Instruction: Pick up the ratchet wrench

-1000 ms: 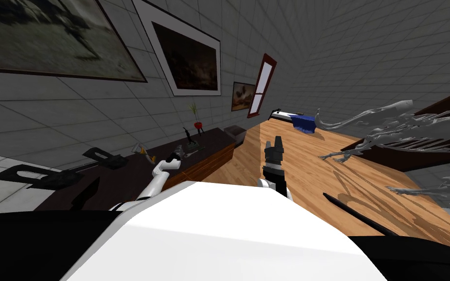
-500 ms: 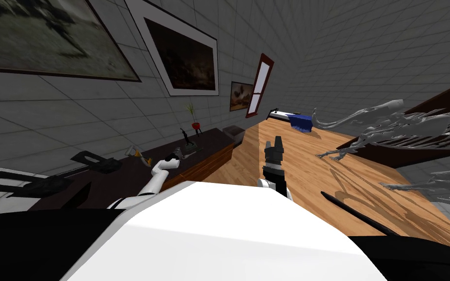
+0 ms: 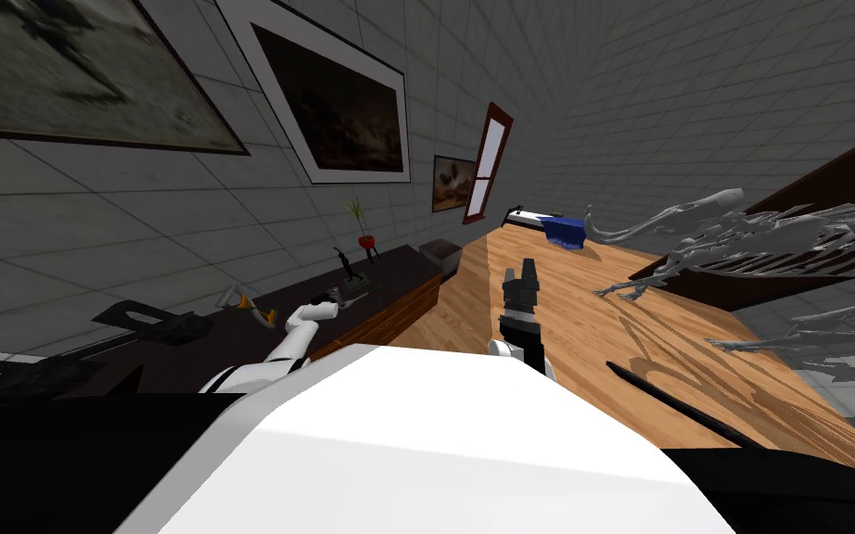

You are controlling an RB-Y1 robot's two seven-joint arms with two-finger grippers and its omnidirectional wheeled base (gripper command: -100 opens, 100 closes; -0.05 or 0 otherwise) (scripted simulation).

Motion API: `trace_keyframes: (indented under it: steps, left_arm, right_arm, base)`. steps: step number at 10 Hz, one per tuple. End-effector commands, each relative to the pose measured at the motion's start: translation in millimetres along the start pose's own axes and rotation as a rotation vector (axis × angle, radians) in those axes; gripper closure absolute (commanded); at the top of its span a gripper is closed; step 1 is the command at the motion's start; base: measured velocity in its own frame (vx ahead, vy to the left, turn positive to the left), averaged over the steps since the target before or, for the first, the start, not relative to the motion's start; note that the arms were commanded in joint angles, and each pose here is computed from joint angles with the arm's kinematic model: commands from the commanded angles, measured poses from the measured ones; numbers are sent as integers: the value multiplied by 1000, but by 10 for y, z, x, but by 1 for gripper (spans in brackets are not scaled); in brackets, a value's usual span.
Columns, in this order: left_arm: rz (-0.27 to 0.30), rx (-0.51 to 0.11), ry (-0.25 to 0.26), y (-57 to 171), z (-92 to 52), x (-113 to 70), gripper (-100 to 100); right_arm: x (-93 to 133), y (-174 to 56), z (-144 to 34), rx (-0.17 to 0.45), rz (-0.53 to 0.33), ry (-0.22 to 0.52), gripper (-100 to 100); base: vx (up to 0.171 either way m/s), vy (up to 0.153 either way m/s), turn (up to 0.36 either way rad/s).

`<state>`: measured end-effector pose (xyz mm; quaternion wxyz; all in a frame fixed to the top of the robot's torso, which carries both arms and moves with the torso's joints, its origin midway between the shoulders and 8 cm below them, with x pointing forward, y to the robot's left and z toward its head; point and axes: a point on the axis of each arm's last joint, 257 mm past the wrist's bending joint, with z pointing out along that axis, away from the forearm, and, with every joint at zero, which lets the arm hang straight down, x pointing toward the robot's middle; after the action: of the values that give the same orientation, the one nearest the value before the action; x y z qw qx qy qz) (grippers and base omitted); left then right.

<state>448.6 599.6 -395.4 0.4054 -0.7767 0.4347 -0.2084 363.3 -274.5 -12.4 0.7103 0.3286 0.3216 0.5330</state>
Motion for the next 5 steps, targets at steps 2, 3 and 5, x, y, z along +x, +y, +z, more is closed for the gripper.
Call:
trace_keyframes:
  steps: [2,3,5]
  left_arm:
    - [-35,-78,-35,192,21,-114,-100]
    - [-35,-84,-37,212,22,-123,-100]
    - [-66,-148,-63,373,40,-222,-100]
  right_arm:
    - [0,0,0,0,0,0,0]
    - [0,0,0,0,0,0,0]
    - [0,0,0,0,0,0,0]
  base:
    - [41,-3,-37]
    - [59,2,-67]
    - [82,13,-63]
